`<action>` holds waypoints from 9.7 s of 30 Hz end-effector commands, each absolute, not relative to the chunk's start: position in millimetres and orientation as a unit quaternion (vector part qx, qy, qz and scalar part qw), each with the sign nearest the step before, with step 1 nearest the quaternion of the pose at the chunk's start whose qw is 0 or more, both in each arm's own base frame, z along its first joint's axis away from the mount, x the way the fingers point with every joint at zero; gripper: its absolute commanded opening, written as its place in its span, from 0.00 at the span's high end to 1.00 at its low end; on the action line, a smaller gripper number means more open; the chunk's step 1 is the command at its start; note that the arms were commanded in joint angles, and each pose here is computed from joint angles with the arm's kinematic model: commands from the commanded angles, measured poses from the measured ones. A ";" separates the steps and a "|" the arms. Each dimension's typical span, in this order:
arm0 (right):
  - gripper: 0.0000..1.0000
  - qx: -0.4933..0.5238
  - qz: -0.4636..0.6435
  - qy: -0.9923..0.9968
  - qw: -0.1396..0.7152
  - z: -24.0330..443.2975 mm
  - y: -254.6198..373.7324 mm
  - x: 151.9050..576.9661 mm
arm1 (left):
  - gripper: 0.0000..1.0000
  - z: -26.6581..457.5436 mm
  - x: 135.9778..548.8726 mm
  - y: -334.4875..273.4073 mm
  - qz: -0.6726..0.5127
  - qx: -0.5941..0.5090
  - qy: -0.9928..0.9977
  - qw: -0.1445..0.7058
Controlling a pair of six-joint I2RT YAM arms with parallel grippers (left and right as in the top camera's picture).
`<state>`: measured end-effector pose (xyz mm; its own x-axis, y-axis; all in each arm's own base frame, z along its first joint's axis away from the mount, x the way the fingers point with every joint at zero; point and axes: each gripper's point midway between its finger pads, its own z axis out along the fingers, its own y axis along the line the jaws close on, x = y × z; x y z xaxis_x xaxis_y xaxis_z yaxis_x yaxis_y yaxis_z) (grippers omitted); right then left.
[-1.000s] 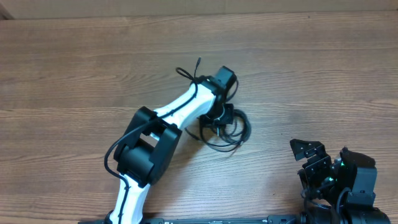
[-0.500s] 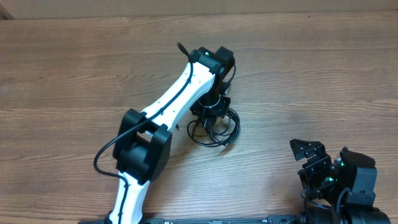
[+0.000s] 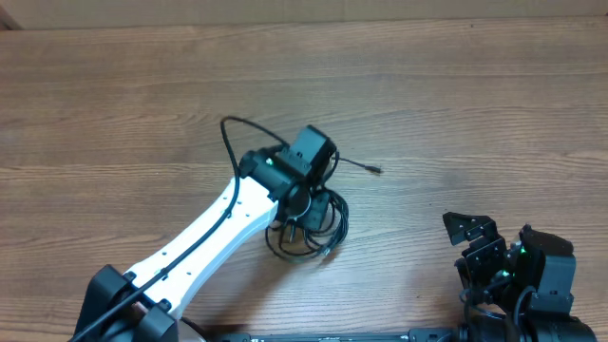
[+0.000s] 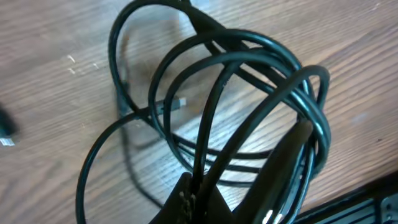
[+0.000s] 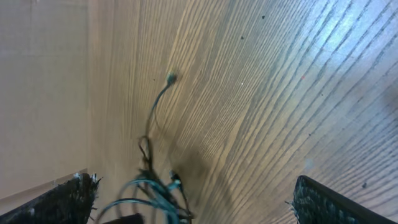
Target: Untangle cables
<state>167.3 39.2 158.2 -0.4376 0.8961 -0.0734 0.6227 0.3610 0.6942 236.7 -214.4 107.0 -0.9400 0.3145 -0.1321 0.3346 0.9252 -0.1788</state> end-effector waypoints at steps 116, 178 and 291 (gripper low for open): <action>0.53 0.070 0.508 0.849 0.127 126.5 217.2 217.4 | 0.96 126.2 260.4 -237.4 -0.248 0.232 0.936 0.089; 0.59 0.373 0.198 0.888 0.180 38.1 89.6 234.0 | 0.96 321.6 273.1 -176.3 -0.591 0.336 0.651 0.339; 0.96 0.221 0.248 0.775 0.538 348.3 -88.5 338.1 | 0.96 71.9 357.4 -34.7 0.025 -0.186 0.972 0.139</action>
